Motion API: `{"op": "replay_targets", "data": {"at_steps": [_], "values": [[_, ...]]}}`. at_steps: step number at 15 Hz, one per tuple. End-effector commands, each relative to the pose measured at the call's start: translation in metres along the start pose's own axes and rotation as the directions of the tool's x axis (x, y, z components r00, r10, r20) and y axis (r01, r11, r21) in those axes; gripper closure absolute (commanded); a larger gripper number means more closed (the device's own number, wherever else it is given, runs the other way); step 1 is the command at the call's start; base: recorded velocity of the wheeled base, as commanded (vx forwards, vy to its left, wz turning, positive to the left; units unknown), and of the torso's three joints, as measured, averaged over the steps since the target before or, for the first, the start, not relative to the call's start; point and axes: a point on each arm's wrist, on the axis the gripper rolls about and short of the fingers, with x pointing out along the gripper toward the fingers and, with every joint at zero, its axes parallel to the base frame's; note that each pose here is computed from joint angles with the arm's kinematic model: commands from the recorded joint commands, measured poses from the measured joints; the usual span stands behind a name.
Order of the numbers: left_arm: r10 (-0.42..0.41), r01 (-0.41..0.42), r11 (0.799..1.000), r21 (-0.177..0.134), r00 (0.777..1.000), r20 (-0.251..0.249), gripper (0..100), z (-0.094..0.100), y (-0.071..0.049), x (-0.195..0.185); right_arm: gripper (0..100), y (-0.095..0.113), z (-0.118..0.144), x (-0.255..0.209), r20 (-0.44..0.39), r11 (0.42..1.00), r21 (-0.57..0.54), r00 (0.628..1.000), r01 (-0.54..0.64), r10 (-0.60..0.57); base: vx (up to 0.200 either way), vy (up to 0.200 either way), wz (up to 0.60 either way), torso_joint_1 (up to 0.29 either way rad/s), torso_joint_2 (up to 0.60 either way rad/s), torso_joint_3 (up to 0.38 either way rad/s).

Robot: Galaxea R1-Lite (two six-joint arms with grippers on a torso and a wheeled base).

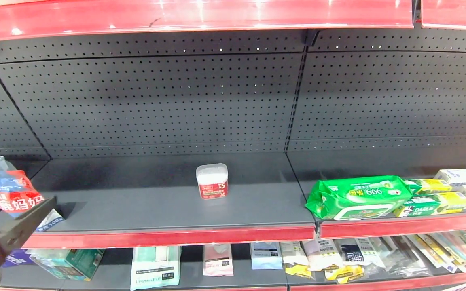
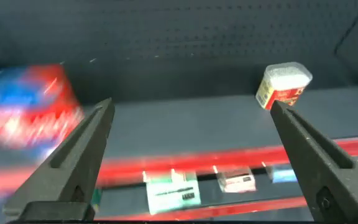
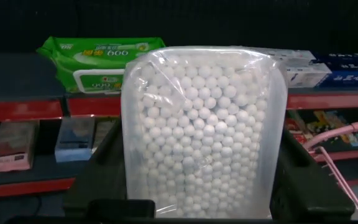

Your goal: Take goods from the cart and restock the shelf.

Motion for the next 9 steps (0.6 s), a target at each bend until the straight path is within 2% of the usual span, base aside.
{"op": "replay_targets", "data": {"at_steps": [1, 3, 5, 7, 9], "values": [[-0.206, 0.227, 0.965, 0.134, 0.967, -0.152, 0, -0.016, 0.018, 0.123, 100, 0.000, -0.001, 0.000, 0.000, 1.000, -0.003, 1.000, -0.001, 0.001, 0.000, 0.000, 0.00, 0.000, 0.00, 0.000], [-0.302, 0.333, 0.932, 0.146, 0.933, -0.197, 0, -0.026, 0.019, 0.155, 100, 0.001, -0.004, 0.001, -0.013, 1.000, -0.020, 1.000, -0.004, 0.004, 0.000, 0.000, 0.00, 0.000, 0.00, 0.000], [-0.327, 0.361, 0.922, 0.142, 0.919, -0.219, 0, -0.031, 0.016, 0.179, 100, 0.001, -0.004, 0.001, -0.020, 0.999, -0.044, 1.000, -0.004, 0.003, 0.000, 0.000, 0.00, 0.000, 0.00, 0.000], [-0.367, 0.411, 0.904, 0.122, 0.889, -0.274, 0, -0.048, 0.007, 0.197, 100, 0.001, -0.005, 0.002, -0.031, 0.998, -0.058, 1.000, 0.002, -0.004, 0.000, 0.000, 0.00, 0.000, 0.00, 0.000], [-0.479, 0.520, 0.848, 0.103, 0.835, -0.272, 0, -0.055, 0.001, 0.213, 100, 0.001, -0.007, 0.003, -0.041, 0.997, -0.075, 0.999, 0.008, -0.011, 0.000, 0.000, 0.00, 0.000, 0.00, 0.000]]}}
